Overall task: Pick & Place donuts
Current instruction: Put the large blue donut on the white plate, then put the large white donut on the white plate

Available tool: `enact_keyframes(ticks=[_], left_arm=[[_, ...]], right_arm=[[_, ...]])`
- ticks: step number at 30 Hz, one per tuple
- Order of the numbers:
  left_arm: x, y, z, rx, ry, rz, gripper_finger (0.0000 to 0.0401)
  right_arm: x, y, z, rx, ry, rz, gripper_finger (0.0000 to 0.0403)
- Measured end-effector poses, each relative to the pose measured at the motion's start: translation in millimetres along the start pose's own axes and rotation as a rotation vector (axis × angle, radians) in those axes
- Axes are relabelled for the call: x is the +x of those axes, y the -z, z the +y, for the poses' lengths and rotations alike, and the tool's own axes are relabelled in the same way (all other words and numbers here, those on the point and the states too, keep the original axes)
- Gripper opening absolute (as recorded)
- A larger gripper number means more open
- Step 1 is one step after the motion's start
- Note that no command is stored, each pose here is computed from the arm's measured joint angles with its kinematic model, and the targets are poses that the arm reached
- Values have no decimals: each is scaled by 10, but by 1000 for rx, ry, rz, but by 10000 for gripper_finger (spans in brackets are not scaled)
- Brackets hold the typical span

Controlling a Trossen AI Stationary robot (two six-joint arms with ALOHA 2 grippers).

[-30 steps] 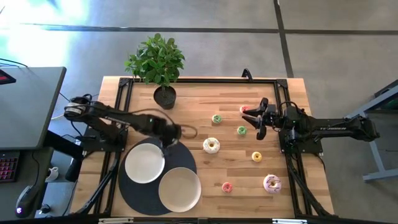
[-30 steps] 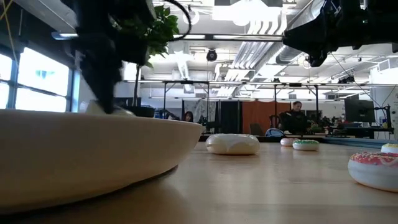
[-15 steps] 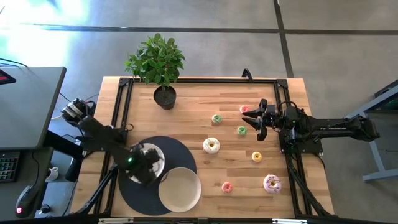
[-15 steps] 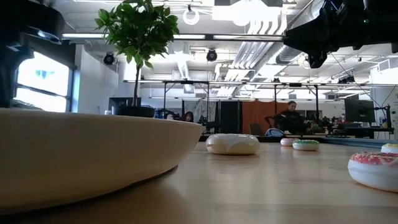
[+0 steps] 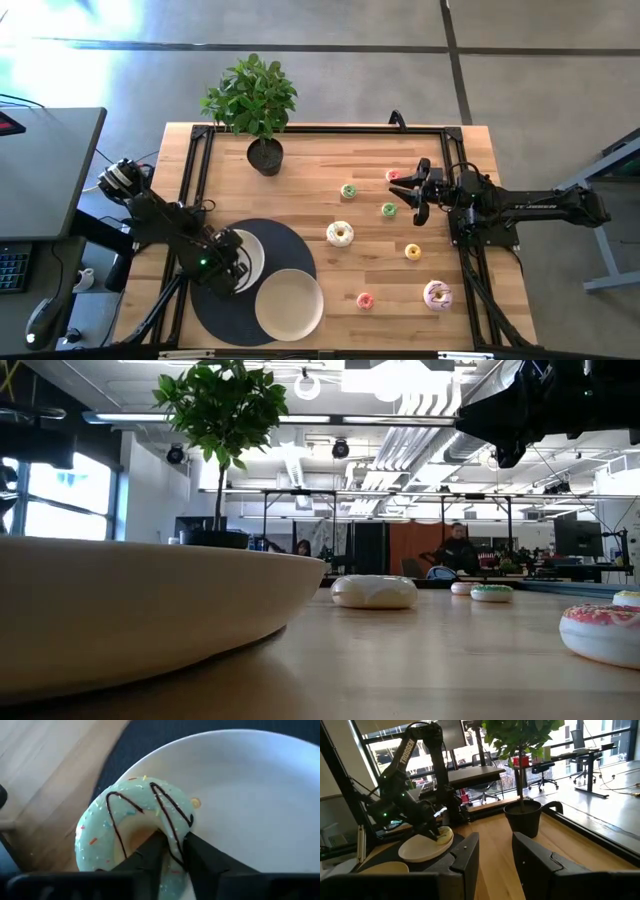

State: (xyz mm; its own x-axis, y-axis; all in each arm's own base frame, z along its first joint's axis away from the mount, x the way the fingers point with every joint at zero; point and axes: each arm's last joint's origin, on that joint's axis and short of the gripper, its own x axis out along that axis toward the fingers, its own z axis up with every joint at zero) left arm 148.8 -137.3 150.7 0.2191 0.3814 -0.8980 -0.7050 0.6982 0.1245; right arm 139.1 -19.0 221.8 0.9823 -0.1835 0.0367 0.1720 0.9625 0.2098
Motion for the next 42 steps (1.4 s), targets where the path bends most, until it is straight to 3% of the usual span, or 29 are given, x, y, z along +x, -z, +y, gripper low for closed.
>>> enact_keyframes(ticks=[7, 18, 24, 27, 34, 42], left_arm=[[-38, -19, -29, 15, 11, 0, 152], [-254, -139, -147, 84, 48, -79, 158], [-344, -277, -285, 172, 111, -335, 159], [-323, -453, -419, 233, 162, -428, 159], [-158, -1132, -643, 309, 384, -451, 159], [131, -1822, -694, 443, 639, -610, 159]], right_arm=[[0, 4, -1, 0, 1, 4, 114], [0, 20, -4, -2, 4, 21, 114], [9, 26, -4, -2, 1, 26, 114], [32, 53, -5, -3, -4, 49, 114], [108, 156, -24, -7, 18, 126, 114], [182, 295, -49, -4, 42, 232, 114]])
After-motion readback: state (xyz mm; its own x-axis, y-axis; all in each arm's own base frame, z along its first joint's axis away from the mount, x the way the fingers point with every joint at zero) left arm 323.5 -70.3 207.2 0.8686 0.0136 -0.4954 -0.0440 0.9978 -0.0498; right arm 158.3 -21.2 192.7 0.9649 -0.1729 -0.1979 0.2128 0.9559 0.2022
